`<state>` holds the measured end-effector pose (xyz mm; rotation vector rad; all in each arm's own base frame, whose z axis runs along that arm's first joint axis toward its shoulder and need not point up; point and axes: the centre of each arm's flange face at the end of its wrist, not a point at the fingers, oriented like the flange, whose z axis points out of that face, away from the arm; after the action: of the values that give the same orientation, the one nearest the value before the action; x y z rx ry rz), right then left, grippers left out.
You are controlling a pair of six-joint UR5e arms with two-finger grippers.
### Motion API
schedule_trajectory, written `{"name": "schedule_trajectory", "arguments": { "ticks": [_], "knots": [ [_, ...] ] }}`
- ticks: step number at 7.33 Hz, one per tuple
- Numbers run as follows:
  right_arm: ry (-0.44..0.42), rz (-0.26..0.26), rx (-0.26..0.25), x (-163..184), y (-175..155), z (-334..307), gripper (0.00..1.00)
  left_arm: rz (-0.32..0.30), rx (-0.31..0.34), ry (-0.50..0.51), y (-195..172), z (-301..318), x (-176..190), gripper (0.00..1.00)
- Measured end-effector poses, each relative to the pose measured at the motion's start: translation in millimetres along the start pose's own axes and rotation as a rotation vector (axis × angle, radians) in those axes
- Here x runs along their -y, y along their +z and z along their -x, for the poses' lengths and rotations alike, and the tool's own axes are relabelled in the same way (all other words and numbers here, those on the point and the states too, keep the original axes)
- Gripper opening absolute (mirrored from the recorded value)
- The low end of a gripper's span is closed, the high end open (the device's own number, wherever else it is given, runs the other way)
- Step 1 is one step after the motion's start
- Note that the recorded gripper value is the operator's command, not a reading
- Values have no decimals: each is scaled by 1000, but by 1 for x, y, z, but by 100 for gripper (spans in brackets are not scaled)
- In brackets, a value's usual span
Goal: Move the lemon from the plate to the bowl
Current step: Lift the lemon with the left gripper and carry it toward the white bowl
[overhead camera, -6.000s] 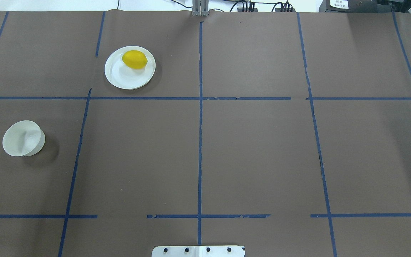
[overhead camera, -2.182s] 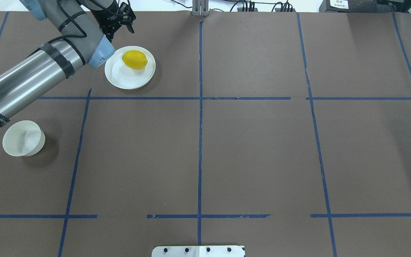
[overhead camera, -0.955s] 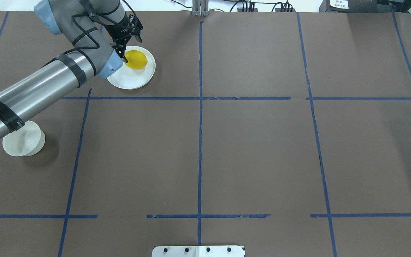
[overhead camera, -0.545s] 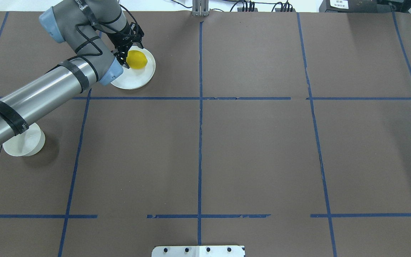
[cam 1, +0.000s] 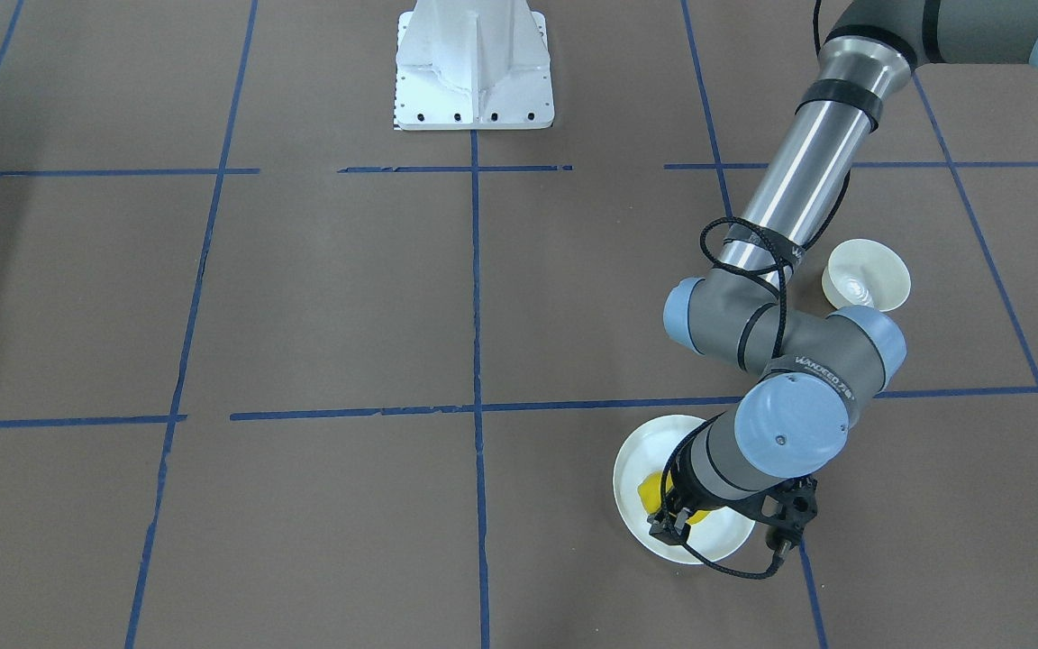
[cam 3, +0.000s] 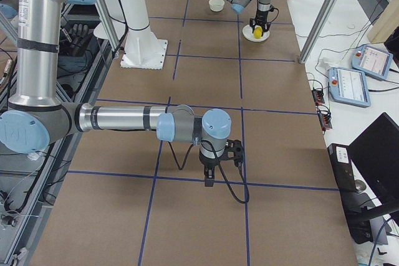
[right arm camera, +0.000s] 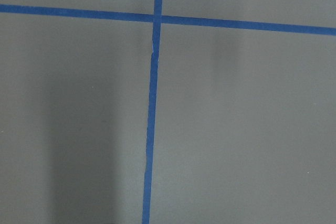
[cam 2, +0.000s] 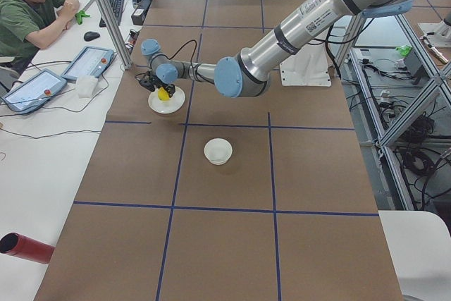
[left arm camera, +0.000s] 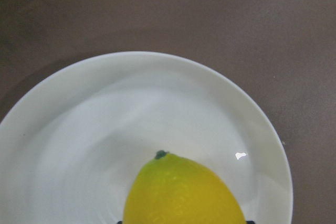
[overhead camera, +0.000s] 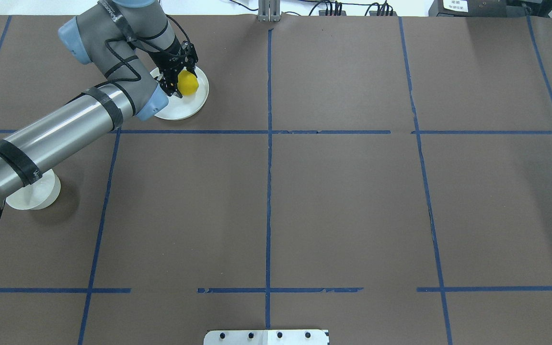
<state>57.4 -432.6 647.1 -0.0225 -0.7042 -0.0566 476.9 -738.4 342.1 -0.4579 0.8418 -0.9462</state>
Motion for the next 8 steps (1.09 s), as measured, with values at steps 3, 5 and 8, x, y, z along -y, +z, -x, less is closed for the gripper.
{"name": "schedule_trajectory", "arguments": {
  "ticks": [3, 5, 8],
  "knots": [
    [0, 0, 0, 0, 0, 0, 100, 40, -28, 88, -63, -5, 13, 0],
    [0, 0, 0, 0, 0, 0, 100, 13, -78, 286, -139, 17, 16, 0],
    [0, 0, 0, 0, 0, 0, 100, -86, -37, 674, -216, 104, 11, 0]
  ]
}}
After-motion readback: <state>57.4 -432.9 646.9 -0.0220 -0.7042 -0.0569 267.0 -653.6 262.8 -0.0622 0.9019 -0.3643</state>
